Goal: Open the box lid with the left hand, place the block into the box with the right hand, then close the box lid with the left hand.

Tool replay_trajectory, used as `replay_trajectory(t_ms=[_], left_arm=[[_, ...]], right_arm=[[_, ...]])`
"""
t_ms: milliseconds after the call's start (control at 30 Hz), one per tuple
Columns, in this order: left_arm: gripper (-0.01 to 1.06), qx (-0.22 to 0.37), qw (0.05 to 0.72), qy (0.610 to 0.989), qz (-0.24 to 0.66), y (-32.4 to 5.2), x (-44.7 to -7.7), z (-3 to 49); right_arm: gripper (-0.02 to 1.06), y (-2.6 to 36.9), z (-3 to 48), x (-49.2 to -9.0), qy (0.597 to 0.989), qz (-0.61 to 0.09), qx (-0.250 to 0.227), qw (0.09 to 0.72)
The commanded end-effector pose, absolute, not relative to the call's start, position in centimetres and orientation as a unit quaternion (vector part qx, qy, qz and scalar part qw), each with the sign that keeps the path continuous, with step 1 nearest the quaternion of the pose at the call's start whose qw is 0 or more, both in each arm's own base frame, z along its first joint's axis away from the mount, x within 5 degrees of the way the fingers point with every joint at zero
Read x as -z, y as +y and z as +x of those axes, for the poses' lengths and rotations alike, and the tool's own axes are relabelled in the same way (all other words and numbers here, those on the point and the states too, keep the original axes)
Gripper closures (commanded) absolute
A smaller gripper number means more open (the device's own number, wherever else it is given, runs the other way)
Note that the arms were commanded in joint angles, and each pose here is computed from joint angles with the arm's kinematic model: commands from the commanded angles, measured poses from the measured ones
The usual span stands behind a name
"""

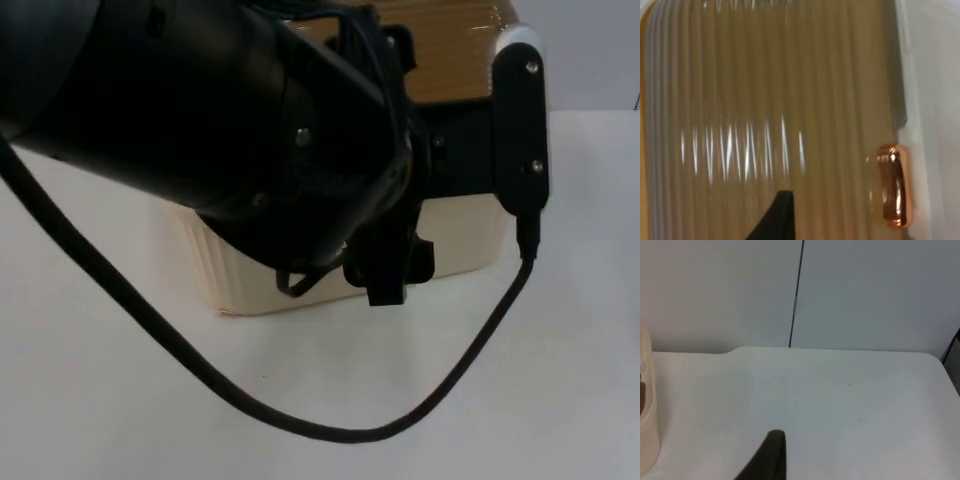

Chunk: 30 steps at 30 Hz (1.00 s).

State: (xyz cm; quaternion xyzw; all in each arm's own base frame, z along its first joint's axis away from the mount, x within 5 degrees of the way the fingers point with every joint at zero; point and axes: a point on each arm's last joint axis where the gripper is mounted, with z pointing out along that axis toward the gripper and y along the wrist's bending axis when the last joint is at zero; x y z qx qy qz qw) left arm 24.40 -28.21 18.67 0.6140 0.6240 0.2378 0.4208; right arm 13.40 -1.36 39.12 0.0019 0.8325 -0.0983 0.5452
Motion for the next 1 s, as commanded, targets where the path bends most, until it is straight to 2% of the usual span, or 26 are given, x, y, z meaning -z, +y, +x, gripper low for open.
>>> replay_trajectory(t_ms=[0,133,200,233,267,400,433,600,633,767,967], left_arm=[[0.02,-0.227,0.423,0.63,0.611,-28.4,-18.5,24.1],[0.09,-0.219,0.423,0.632,0.611,-28.5,-18.4,24.1],[0.25,-0.206,0.424,0.634,0.613,-28.6,-18.3,24.0],[0.4,-0.199,0.424,0.633,0.617,-28.7,-18.3,23.9],[0.4,-0.199,0.424,0.633,0.617,-28.7,-18.3,23.9],[0.71,-0.198,0.424,0.632,0.617,-28.7,-18.3,24.0],[0.71,-0.198,0.424,0.632,0.617,-28.7,-18.3,24.0],[1.02,-0.192,0.425,0.635,0.615,-28.7,-18.2,23.9],[1.05,-0.188,0.427,0.641,0.61,-28.7,-18.2,23.9],[1.05,-0.179,0.431,0.651,0.599,-28.8,-18.2,24.0],[1.05,-0.157,0.423,0.637,0.625,-28.8,-17.0,24.8]], right_arm=[[0.0,-1.3,13.4,-39.4,0.828,0.001,0.097,0.552],[0.0,-1.3,13.4,-39.4,0.828,0.001,0.097,0.552],[0.0,-1.3,13.4,-39.4,0.828,0.001,0.097,0.552],[0.0,-1.3,13.4,-39.4,0.828,0.001,0.097,0.552],[0.0,-1.3,13.4,-39.4,0.828,0.001,0.097,0.552],[0.0,-1.3,13.4,-39.4,0.828,0.009,0.092,0.553],[0.0,-1.3,13.4,-39.4,0.828,0.009,0.092,0.553],[0.0,-1.3,13.4,-39.4,0.828,0.009,0.092,0.553],[0.0,-1.3,13.4,-39.4,0.828,0.009,0.092,0.553],[0.0,-1.3,13.4,-39.4,0.828,0.009,0.092,0.553],[0.0,-1.3,13.4,-39.4,0.828,0.009,0.092,0.553]])
